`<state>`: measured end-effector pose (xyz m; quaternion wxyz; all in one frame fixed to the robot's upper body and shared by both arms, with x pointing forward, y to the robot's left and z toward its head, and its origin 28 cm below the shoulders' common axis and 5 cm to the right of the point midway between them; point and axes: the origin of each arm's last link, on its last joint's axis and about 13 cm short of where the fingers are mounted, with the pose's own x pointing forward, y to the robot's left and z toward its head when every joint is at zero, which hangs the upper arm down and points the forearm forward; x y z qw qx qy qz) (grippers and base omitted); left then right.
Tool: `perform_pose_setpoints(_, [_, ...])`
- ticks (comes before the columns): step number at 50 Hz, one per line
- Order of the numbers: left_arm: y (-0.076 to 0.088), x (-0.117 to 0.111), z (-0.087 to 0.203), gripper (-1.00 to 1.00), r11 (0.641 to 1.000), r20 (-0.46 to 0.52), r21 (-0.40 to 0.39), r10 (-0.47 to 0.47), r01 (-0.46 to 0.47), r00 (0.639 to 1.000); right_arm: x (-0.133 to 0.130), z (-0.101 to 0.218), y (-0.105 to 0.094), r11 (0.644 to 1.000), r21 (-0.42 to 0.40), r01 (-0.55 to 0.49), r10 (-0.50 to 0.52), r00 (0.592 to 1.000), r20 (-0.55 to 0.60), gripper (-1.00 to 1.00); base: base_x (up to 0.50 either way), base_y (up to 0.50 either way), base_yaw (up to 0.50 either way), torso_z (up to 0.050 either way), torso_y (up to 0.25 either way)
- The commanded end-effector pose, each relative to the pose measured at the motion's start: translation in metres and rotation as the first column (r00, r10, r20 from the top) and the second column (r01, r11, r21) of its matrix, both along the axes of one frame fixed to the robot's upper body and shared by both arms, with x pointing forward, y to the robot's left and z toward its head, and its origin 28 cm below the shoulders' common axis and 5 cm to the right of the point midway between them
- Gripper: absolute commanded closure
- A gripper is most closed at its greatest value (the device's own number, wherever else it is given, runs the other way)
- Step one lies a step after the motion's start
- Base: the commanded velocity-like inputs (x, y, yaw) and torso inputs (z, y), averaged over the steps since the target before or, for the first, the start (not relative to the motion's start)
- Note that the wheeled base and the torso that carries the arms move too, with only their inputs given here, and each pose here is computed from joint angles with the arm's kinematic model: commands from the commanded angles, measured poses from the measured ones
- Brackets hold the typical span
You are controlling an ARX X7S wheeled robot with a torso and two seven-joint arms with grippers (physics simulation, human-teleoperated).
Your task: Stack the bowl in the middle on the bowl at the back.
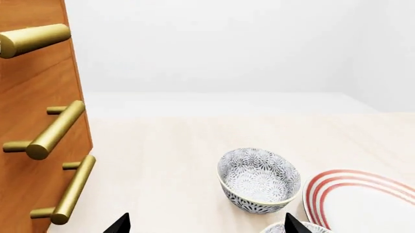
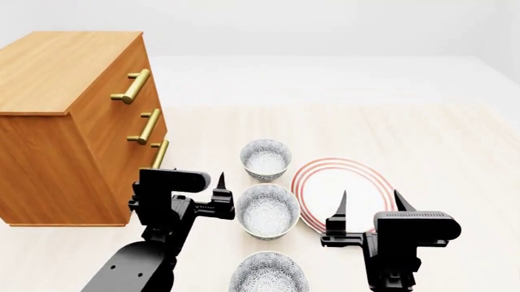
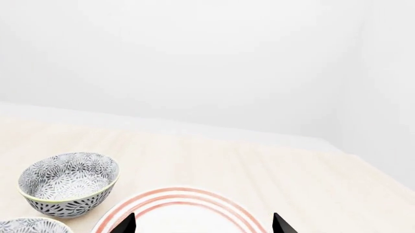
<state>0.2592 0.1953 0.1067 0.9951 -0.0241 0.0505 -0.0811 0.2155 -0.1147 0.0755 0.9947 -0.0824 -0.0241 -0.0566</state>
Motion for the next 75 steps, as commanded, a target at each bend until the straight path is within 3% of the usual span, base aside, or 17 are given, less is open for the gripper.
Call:
perform_pose_setpoints(1, [-0.012, 0.009, 0.019, -1.0, 0.988, -0.208, 0.004, -0.15, 0.155, 0.967, -0.001, -0.002, -0.002, 1.0, 0.002, 0.02, -0.02, 1.0, 0.01, -1.0, 0.0, 0.0, 0.0, 0.0, 0.0])
perform_pose_setpoints(9, [-0.028, 0.022, 0.029, -1.0, 0.974, -0.377, -0.025, -0.217, 0.224, 0.901, -0.005, -0.002, -0.003, 1.0, 0.005, 0.016, -0.016, 1.0, 0.015, -1.0, 0.0, 0.0, 0.0, 0.0, 0.0])
perform_pose_setpoints(14, [-0.037, 0.029, 0.028, -1.0, 0.974, -0.429, -0.029, -0.217, 0.226, 0.877, -0.006, -0.004, -0.004, 1.0, 0.01, 0.016, -0.016, 1.0, 0.013, -1.0, 0.0, 0.0, 0.0, 0.0, 0.0])
perform_pose_setpoints(21, [-0.047, 0.043, 0.02, -1.0, 0.98, -0.476, 0.004, -0.172, 0.197, 0.863, -0.007, -0.006, -0.005, 1.0, 0.011, 0.021, -0.021, 1.0, 0.01, -1.0, 0.0, 0.0, 0.0, 0.0, 0.0])
perform_pose_setpoints(27, [-0.051, 0.053, 0.007, -1.0, 0.981, -0.541, 0.03, -0.143, 0.189, 0.828, -0.01, -0.006, -0.007, 1.0, 0.009, 0.024, -0.024, 1.0, 0.008, -1.0, 0.0, 0.0, 0.0, 0.0, 0.0])
perform_pose_setpoints(45, [-0.053, 0.066, -0.012, -1.0, 0.985, -0.615, 0.006, -0.133, 0.173, 0.777, -0.013, -0.007, -0.01, 1.0, 0.01, 0.024, -0.024, 1.0, 0.003, -1.0, 0.0, 0.0, 0.0, 0.0, 0.0])
perform_pose_setpoints(63, [-0.052, 0.078, -0.026, -1.0, 0.992, -0.664, -0.017, -0.108, 0.129, 0.74, 0.003, -0.006, -0.014, 1.0, 0.014, 0.027, -0.027, 1.0, -0.004, -1.0, 0.0, 0.0, 0.0, 0.0, 0.0])
perform_pose_setpoints(64, [-0.052, 0.078, -0.027, 1.0, 0.992, -0.667, -0.019, -0.104, 0.122, 0.738, 0.005, -0.005, -0.014, 1.0, 0.014, 0.027, -0.027, 1.0, -0.005, -1.0, 0.0, 0.0, 0.0, 0.0, 0.0])
perform_pose_setpoints(70, [-0.051, 0.078, -0.025, 1.0, 0.993, -0.666, -0.037, -0.105, 0.108, 0.739, 0.013, -0.005, -0.016, 1.0, 0.015, 0.027, -0.027, 1.0, -0.008, -1.0, 0.0, 0.0, 0.0, 0.0, 0.0])
perform_pose_setpoints(75, [-0.047, 0.078, -0.016, 1.0, 0.995, -0.636, -0.071, -0.096, 0.066, 0.766, 0.018, -0.002, -0.016, 1.0, 0.017, 0.025, -0.025, 1.0, -0.01, -1.0, 0.0, 0.0, 0.0, 0.0, 0.0])
